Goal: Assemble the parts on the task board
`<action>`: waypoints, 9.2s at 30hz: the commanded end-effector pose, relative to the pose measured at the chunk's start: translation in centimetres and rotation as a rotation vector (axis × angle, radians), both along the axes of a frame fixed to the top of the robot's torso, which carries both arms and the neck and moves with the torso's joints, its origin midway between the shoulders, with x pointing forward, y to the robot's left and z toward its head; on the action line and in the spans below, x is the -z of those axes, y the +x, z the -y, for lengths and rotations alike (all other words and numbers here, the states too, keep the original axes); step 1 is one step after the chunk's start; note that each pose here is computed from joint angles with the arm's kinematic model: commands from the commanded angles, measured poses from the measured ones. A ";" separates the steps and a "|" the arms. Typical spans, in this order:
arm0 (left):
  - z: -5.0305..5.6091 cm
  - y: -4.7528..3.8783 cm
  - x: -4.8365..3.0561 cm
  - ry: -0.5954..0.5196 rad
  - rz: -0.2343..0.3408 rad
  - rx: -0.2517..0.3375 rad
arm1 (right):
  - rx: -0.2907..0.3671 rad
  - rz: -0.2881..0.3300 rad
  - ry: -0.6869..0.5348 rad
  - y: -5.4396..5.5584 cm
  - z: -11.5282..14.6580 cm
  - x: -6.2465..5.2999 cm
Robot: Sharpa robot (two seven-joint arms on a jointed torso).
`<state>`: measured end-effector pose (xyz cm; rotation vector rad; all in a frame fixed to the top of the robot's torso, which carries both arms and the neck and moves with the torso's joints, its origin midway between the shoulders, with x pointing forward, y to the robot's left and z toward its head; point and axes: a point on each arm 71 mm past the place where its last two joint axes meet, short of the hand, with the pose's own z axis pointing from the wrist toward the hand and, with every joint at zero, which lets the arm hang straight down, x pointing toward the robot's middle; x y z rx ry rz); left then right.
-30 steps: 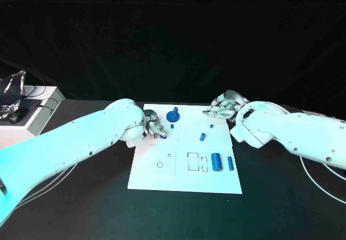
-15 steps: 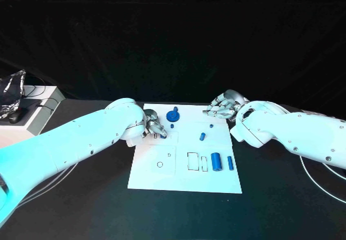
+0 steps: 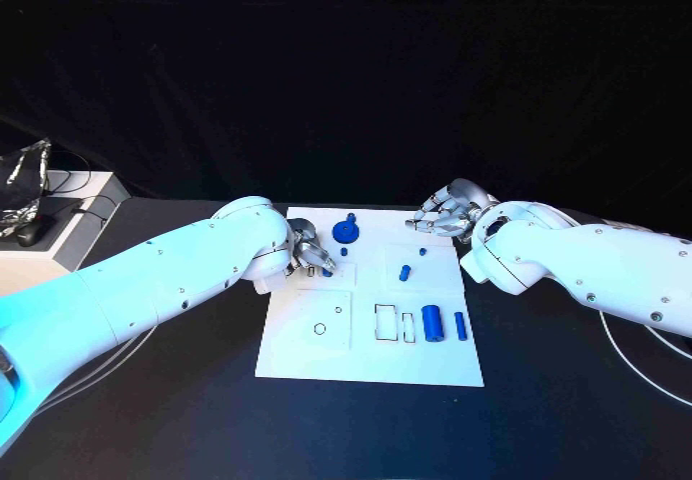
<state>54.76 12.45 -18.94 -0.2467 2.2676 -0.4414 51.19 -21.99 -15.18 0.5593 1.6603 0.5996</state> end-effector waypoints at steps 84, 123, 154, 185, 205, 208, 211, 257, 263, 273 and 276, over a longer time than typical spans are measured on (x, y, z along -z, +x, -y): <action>-3.0 -0.12 -4.69 -0.147 0.070 -0.050 | 0.015 0.028 0.011 0.0 1.1 -0.1; -7.2 5.15 -3.49 -0.155 0.165 -0.219 | 0.017 0.054 0.039 0.0 1.5 -0.4; -5.3 5.49 -3.42 -0.109 0.096 -0.184 | 0.012 0.054 0.035 0.1 1.2 -0.4; -5.3 6.13 -3.72 -0.096 0.103 -0.194 | 0.010 0.059 0.031 0.1 1.1 -0.6; -5.1 6.03 -3.66 -0.114 0.085 -0.172 | 0.009 0.058 0.028 0.1 1.0 -0.6; -5.0 6.03 -3.65 -0.120 0.083 -0.171 | 0.010 0.058 0.028 0.1 1.0 -0.6; -5.0 6.02 -3.63 -0.124 0.080 -0.168 | 0.010 0.057 0.027 0.1 1.0 -0.6; -5.6 4.13 -5.09 -0.219 0.092 -0.169 | 0.016 0.055 0.024 0.4 1.2 -0.5; -5.6 2.65 -5.24 -0.201 0.138 -0.131 | 0.018 0.056 0.023 0.4 1.4 -0.4; -5.6 0.44 -4.36 -0.150 0.228 -0.084 | 0.021 0.059 0.023 0.3 1.7 -0.4; -5.5 -0.11 -3.72 -0.137 0.245 -0.081 | 0.020 0.060 0.024 0.3 1.7 -0.4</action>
